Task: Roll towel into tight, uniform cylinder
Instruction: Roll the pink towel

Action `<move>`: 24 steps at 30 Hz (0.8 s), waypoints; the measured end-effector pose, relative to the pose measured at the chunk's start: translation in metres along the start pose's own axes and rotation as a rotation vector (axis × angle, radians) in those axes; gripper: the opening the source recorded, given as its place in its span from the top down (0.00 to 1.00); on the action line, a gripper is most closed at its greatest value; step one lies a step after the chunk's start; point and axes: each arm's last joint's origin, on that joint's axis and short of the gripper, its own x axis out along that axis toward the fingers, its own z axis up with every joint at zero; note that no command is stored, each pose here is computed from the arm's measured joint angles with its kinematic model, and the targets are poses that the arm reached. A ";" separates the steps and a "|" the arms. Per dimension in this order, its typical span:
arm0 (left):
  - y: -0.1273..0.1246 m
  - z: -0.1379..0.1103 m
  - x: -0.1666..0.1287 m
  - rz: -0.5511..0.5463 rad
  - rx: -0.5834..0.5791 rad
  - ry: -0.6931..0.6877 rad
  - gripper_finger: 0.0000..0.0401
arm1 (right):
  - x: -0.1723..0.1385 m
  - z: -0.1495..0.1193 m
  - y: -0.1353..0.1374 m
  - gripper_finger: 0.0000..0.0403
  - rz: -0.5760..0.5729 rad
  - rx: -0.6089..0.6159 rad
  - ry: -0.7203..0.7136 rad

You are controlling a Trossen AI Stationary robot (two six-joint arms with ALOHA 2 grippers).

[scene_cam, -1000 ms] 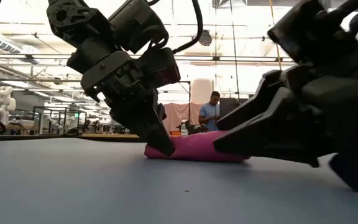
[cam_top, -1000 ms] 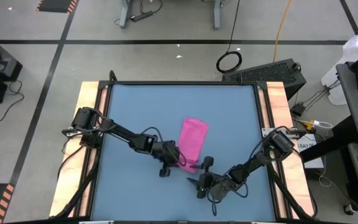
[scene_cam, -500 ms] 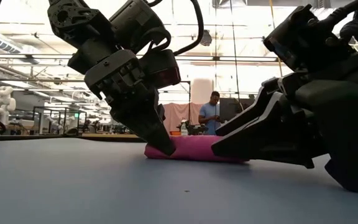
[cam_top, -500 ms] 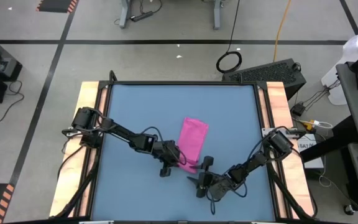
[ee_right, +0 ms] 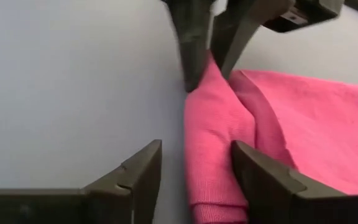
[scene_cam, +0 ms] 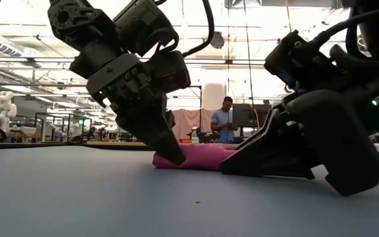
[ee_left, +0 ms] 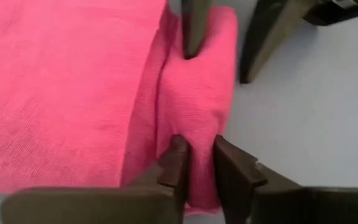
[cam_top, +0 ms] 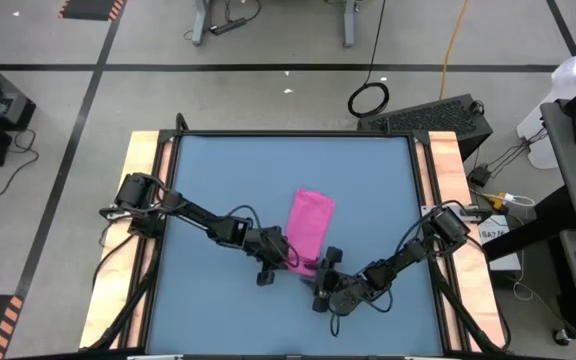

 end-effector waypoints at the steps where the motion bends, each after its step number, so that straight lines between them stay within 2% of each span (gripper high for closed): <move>1: -0.002 0.000 0.000 0.001 0.012 0.000 0.79 | 0.000 -0.001 -0.001 0.57 -0.004 0.010 0.005; 8: -0.018 0.001 -0.006 0.031 0.083 -0.014 0.48 | 0.000 -0.003 -0.003 0.72 -0.031 0.053 0.026; 13: -0.042 -0.002 -0.013 0.107 0.242 -0.022 0.30 | 0.000 -0.003 -0.003 0.81 -0.028 0.098 0.027; 19: -0.073 -0.013 -0.009 0.330 0.445 -0.071 0.25 | 0.001 -0.003 -0.003 0.85 -0.009 0.197 0.031; 24: -0.087 -0.022 -0.004 0.413 0.494 -0.090 0.24 | 0.001 -0.001 -0.001 0.86 0.047 0.278 0.050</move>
